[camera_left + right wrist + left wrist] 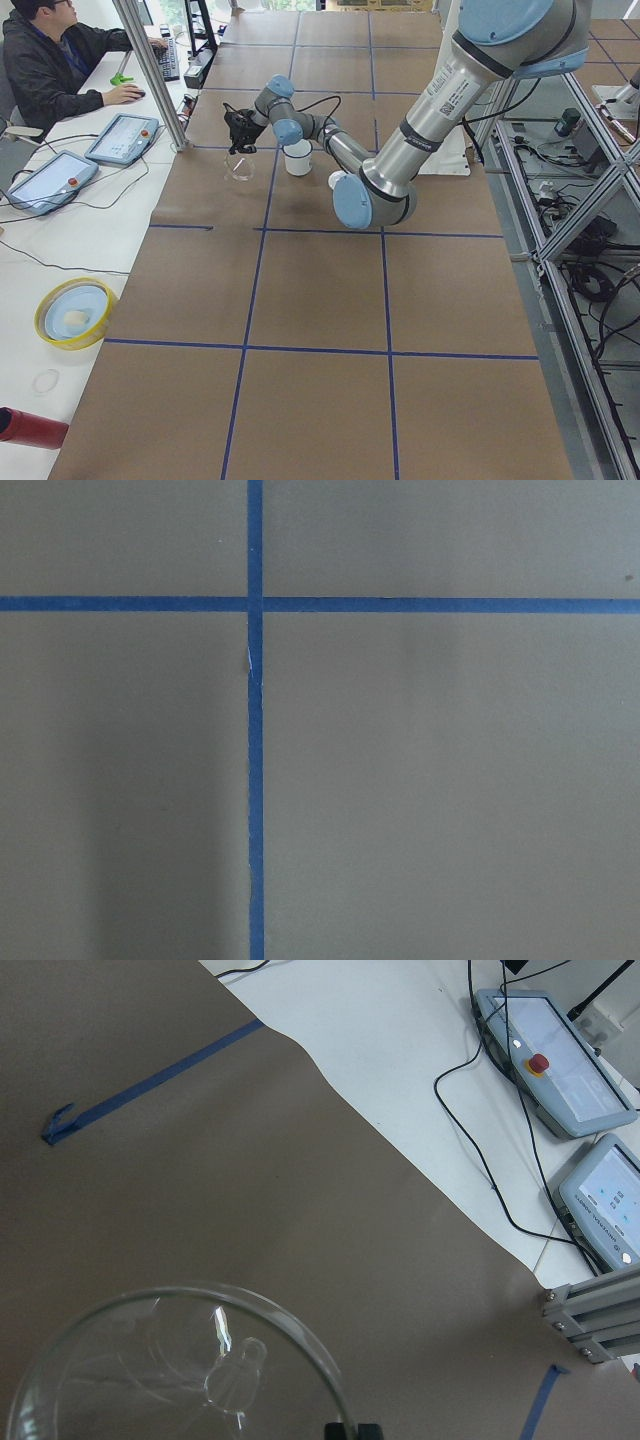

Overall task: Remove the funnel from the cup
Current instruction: 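Carry the funnel farther from the robot and release it on the table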

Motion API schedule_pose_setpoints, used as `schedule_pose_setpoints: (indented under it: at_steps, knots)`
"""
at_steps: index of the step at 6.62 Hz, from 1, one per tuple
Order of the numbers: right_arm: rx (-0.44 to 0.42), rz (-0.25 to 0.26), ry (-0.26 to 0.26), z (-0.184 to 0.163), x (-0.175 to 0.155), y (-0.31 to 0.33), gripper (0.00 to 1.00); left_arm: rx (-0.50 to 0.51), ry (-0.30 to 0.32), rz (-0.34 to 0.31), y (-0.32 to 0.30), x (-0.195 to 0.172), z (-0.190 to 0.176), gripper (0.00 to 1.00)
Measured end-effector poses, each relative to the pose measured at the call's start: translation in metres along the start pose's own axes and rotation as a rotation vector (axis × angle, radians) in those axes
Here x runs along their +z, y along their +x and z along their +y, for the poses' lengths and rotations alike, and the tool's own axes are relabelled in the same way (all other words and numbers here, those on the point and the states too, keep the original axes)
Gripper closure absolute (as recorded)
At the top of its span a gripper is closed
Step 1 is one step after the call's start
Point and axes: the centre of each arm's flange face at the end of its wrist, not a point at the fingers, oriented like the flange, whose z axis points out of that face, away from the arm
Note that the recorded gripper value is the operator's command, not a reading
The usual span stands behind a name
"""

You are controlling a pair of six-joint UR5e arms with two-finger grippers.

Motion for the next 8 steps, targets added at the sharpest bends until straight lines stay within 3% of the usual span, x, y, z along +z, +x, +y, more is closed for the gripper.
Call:
schedule_pose_setpoints:
  at_steps: [2, 5, 7, 8]
  knots:
    - [0.000, 0.000, 0.000, 0.000, 0.000, 0.000, 0.00, -0.031, 0.035, 0.062, -0.018, 0.018, -0.001, 1.00]
    - [0.000, 0.000, 0.000, 0.000, 0.000, 0.000, 0.00, -0.025, 0.047, 0.053, -0.029, 0.031, -0.001, 0.97]
    - [0.000, 0.000, 0.000, 0.000, 0.000, 0.000, 0.00, -0.019, 0.043, 0.048, -0.032, 0.034, 0.004, 0.65]
    - [0.000, 0.000, 0.000, 0.000, 0.000, 0.000, 0.00, -0.017, 0.041, 0.046, -0.033, 0.034, 0.006, 0.55]
